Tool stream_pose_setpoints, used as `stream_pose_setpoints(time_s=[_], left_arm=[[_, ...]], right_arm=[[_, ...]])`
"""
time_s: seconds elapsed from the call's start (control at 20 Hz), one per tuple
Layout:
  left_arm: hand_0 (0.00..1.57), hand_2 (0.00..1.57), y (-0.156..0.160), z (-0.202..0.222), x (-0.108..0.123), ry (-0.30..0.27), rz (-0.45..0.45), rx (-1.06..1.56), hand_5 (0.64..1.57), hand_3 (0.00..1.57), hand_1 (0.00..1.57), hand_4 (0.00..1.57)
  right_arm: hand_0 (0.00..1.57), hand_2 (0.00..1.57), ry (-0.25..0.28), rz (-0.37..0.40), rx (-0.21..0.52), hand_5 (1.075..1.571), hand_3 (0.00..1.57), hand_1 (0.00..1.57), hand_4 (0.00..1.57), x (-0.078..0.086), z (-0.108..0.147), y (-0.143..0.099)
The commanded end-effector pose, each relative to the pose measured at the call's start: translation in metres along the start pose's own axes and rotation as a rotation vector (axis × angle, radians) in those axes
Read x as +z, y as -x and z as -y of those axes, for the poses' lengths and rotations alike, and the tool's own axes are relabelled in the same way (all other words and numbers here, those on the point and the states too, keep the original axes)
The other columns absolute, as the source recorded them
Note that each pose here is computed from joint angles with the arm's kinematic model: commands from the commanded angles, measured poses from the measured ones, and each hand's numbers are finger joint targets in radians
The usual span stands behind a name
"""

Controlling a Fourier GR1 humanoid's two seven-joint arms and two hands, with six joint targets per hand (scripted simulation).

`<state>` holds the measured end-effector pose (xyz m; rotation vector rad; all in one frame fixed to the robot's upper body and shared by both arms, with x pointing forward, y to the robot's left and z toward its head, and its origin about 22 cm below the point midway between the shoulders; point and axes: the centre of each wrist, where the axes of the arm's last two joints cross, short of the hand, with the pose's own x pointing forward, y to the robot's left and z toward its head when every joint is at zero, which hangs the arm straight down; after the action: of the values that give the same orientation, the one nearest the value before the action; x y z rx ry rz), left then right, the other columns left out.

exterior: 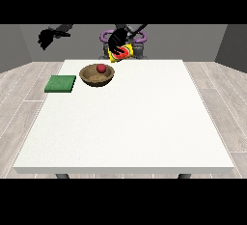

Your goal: Pick the cup and pour the ball into the bowl, then pick the bowl and place it on the pad

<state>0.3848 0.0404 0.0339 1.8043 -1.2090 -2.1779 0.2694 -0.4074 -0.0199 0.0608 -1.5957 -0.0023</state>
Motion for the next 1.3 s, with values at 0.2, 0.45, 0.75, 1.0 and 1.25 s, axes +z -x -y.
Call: stream_pose_setpoints(time_s=[0.2,0.45,0.75,1.0,1.25], left_arm=[[1.31,1.57,0.047,0.004,0.000,-0.063,-0.387,0.650,1.069,1.57,1.31,1.57],[1.02,1.26,0.046,0.027,0.020,-0.075,-0.622,1.200,1.300,0.94,1.02,1.39],[0.00,0.00,0.045,0.057,0.060,-0.186,-0.855,1.755,1.550,0.00,0.00,0.00],[0.00,0.00,0.035,0.065,0.087,-0.360,-0.697,2.054,1.564,0.00,0.00,0.00],[0.00,0.00,0.027,0.097,0.115,-0.418,-0.553,2.150,1.564,0.00,0.00,0.00]], right_arm=[[0.00,0.00,0.063,-0.049,-0.019,1.567,0.00,0.00,0.25,-0.003,-0.009,0.004],[0.00,0.00,0.107,-0.055,-0.028,1.567,0.00,0.00,0.25,0.018,0.001,0.012],[0.00,0.00,0.012,-0.001,-0.059,1.568,0.00,0.00,0.30,-0.008,-0.043,0.014],[0.00,0.00,0.046,0.049,-0.060,1.571,0.00,0.00,0.20,-0.031,-0.092,0.013],[0.00,0.00,0.127,0.030,-0.107,1.570,0.00,0.00,0.32,-0.031,-0.119,0.026]])
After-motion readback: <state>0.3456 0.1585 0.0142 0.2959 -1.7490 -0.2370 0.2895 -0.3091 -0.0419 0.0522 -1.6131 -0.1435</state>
